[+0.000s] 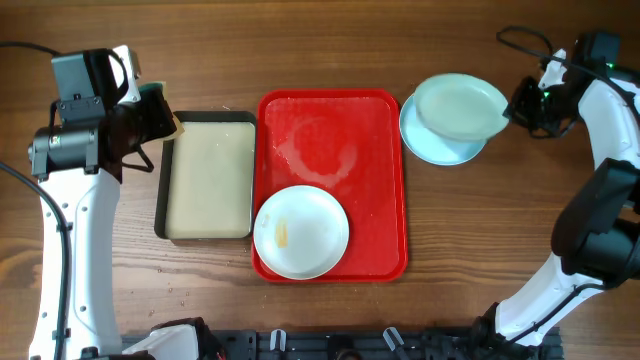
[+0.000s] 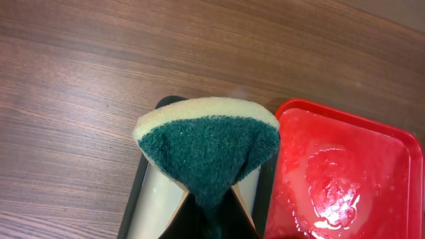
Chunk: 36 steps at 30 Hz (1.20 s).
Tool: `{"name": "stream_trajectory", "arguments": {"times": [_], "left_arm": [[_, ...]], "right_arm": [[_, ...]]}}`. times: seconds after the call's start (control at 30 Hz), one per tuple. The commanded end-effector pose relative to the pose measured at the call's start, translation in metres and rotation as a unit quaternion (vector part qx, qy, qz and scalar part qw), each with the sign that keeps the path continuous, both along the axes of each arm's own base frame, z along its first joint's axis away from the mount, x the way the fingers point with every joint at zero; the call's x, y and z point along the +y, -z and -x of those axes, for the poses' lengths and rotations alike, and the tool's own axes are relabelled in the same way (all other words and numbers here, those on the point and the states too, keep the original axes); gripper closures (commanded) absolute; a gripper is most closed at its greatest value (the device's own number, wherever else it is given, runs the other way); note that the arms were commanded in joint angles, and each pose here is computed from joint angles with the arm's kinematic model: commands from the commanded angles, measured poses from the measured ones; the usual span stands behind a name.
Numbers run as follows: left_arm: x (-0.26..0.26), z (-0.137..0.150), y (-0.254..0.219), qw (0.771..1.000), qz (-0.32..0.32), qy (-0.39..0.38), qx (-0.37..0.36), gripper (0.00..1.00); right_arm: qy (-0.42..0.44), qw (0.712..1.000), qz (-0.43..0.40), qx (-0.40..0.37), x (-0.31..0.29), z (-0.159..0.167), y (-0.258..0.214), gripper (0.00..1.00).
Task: Clean dirty plates on tray and stack at the side
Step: 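Stack the pale blue plate on the plate right of the red tray, then move the right gripper to the last white plate and grasp its rim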
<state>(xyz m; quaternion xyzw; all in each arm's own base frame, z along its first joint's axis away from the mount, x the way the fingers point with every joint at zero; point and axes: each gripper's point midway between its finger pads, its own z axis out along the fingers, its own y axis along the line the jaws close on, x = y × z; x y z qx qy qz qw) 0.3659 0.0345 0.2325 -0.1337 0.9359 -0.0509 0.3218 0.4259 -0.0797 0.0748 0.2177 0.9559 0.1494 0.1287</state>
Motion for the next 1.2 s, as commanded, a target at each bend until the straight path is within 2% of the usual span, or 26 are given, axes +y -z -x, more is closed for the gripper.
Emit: {"name": "stream_trajectory", "arguments": {"times": [0.0, 0.1, 0.13, 0.17, 0.2, 0.23, 0.33, 0.43, 0.5, 0.57, 0.83, 0.9, 1.1, 1.13, 1.17], "left_arm": [[0.003, -0.002, -0.001, 1.000, -0.001, -0.005, -0.003, 0.95], [0.003, -0.002, -0.001, 1.000, -0.002, -0.005, -0.002, 0.95], [0.003, -0.002, -0.001, 1.000, -0.001, -0.005, -0.003, 0.95], [0.003, -0.002, -0.001, 1.000, -0.001, -0.005, -0.003, 0.95], [0.003, -0.002, -0.001, 1.000, -0.001, -0.005, -0.002, 0.95], [0.003, -0.002, -0.001, 1.000, -0.001, -0.005, -0.002, 0.95], [0.003, -0.002, -0.001, 1.000, -0.002, -0.005, -0.003, 0.95], [0.002, -0.009, 0.004, 1.000, -0.003, 0.002, -0.002, 0.96], [-0.015, -0.014, 0.015, 0.998, 0.016, 0.060, 0.008, 0.96], [-0.023, -0.018, 0.030, 0.996, 0.029, 0.074, 0.028, 0.96], [-0.051, -0.026, 0.098, 0.986, 0.044, 0.106, 0.123, 0.95], [-0.051, -0.024, 0.104, 0.984, 0.046, 0.105, 0.134, 0.95], [-0.051, -0.024, 0.104, 0.984, 0.046, 0.105, 0.135, 0.95], [-0.051, -0.024, 0.104, 0.984, 0.046, 0.105, 0.135, 0.95], [-0.051, -0.024, 0.104, 0.984, 0.046, 0.105, 0.135, 0.95]], "right_arm": [[-0.026, 0.999, 0.027, 0.030, 0.013, 0.011, 0.023, 0.96], [-0.041, 0.997, 0.051, 0.047, 0.021, 0.016, 0.031, 0.95], [-0.046, 0.997, 0.051, 0.047, 0.025, 0.016, 0.031, 0.86], [-0.049, 0.996, 0.051, 0.047, 0.028, 0.015, 0.031, 0.65], [-0.051, 0.996, 0.051, 0.047, 0.030, 0.015, 0.031, 0.51], [-0.053, 0.996, 0.046, 0.047, 0.032, 0.015, 0.031, 0.44], [-0.112, 0.993, 0.014, 0.036, 0.059, 0.017, 0.028, 0.38], [-0.156, 0.987, 0.008, 0.030, 0.084, 0.017, 0.027, 0.38], [-0.205, 0.978, -0.037, 0.019, 0.123, 0.020, 0.021, 0.39], [-0.240, 0.969, -0.055, 0.022, 0.150, 0.028, 0.019, 0.39], [-0.401, 0.910, -0.041, 0.093, 0.262, 0.100, 0.024, 0.48], [-0.434, 0.895, -0.006, 0.108, 0.276, 0.118, 0.032, 0.52], [-0.489, 0.865, 0.008, 0.115, 0.310, 0.164, 0.070, 0.54], [-0.495, 0.861, 0.009, 0.115, 0.311, 0.171, 0.078, 0.59], [-0.499, 0.859, 0.010, 0.116, 0.312, 0.176, 0.082, 0.69]]}}
